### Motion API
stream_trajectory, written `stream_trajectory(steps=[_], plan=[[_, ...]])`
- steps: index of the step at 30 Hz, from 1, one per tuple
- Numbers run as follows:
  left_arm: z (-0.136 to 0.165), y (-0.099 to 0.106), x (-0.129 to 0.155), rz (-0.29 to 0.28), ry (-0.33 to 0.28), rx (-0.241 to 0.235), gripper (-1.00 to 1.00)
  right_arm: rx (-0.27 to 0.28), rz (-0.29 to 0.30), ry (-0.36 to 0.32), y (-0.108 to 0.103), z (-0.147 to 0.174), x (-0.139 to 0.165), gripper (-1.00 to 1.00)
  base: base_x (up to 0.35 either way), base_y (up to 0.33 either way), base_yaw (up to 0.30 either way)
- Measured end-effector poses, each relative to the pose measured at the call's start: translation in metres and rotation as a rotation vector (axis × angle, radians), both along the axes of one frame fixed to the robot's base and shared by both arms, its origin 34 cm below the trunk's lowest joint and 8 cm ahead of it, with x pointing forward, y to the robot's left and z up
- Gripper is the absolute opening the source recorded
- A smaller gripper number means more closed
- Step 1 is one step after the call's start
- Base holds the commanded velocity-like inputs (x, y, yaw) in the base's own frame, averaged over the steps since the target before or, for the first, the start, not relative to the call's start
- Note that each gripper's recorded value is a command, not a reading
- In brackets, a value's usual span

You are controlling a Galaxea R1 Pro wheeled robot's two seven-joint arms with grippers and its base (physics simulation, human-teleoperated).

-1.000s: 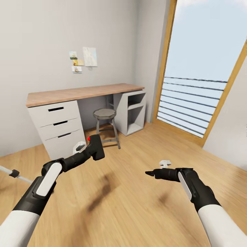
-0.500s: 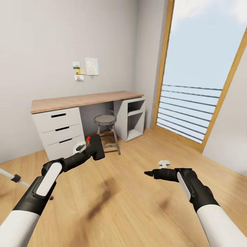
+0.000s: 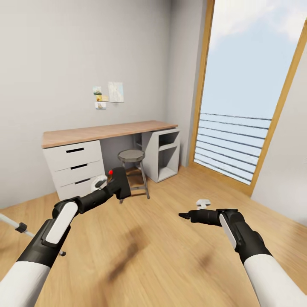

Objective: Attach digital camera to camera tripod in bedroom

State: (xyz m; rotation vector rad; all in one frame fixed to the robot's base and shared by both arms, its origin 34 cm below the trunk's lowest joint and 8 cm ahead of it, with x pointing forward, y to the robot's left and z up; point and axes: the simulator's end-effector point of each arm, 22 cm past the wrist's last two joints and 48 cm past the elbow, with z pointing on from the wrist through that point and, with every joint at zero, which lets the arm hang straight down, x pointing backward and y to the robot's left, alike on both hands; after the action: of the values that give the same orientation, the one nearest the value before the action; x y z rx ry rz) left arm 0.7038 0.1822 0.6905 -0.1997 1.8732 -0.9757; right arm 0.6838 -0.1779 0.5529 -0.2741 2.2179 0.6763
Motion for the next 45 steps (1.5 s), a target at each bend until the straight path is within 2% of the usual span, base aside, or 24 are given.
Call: stream_trajectory(steps=[28, 36, 45], plan=[[0.062, -0.009, 0.016, -0.004, 0.004, -0.014, -1.0, 0.003, 0.005, 0.0, 0.002, 0.063, 0.016, 1.0, 0.0, 0.0, 0.0], [0.077, -0.011, 0.021, 0.006, 0.01, -0.002, -1.0, 0.004, 0.006, 0.0, 0.003, 0.081, 0.02, 1.0, 0.0, 0.0, 0.0], [0.085, -0.002, 0.029, 0.052, 0.047, 0.034, -1.0, 0.005, 0.008, 0.0, 0.003, 0.1, 0.024, 1.0, 0.0, 0.0, 0.0]])
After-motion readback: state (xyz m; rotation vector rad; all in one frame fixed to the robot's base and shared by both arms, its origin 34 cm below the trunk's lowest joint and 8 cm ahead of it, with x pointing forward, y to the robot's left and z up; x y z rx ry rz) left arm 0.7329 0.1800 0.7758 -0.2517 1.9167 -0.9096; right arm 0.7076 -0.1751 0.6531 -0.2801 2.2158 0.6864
